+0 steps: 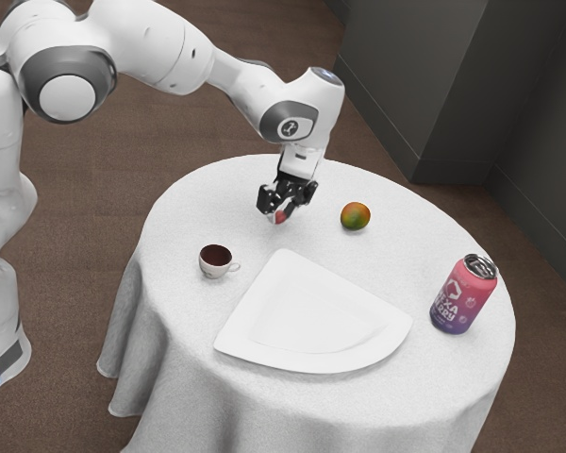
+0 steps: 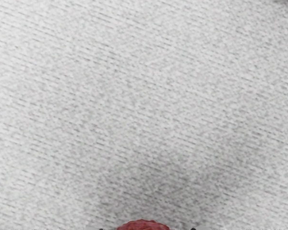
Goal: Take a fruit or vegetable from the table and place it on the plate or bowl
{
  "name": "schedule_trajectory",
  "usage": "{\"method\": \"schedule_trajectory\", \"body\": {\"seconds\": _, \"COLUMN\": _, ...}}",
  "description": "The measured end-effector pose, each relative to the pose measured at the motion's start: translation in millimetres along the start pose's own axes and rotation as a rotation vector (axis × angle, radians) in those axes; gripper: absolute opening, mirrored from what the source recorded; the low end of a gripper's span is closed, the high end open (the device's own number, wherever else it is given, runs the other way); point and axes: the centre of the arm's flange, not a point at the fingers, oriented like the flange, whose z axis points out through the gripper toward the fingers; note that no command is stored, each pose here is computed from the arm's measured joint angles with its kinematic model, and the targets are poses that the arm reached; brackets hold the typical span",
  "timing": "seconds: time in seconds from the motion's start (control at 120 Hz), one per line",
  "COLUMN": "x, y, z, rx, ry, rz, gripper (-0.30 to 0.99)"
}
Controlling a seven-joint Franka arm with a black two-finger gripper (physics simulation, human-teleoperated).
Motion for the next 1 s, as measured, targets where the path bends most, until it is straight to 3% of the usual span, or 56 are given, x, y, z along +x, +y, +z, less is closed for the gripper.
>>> {"method": "schedule_trajectory", "body": {"seconds": 0.15, "x": -2, "y": -3, "z": -12, "rx": 0.022, "ry": 0.008, "rz": -0.004, "gripper": 0.18}}
{"method": "schedule_trajectory", "body": {"seconds": 0.308, "x": 21, "y": -2, "z": -89, "rx": 0.107, "ry": 0.063, "rz": 0.047, "gripper": 0.18}}
{"method": "schedule_trajectory", "body": {"seconds": 0.392, "x": 70, "y": 17, "z": -101, "rx": 0.094, "ry": 0.075, "rz": 0.138, "gripper": 0.18}}
{"method": "schedule_trajectory", "body": {"seconds": 0.558, "x": 210, "y": 90, "z": -100, "rx": 0.046, "ry": 0.061, "rz": 0.389, "gripper": 0.17}}
{"method": "schedule_trajectory", "body": {"seconds": 0.642, "x": 250, "y": 119, "z": -98, "rx": 0.031, "ry": 0.052, "rz": 0.459, "gripper": 0.18}}
{"method": "schedule_trajectory", "body": {"seconds": 0.717, "x": 253, "y": 121, "z": -96, "rx": 0.028, "ry": 0.046, "rz": 0.452, "gripper": 0.17}}
{"method": "schedule_trajectory", "body": {"seconds": 0.892, "x": 215, "y": 91, "z": -95, "rx": 0.037, "ry": 0.044, "rz": 0.343, "gripper": 0.17}}
{"method": "schedule_trajectory", "body": {"seconds": 1.0, "x": 217, "y": 91, "z": -94, "rx": 0.041, "ry": 0.044, "rz": 0.333, "gripper": 0.19}}
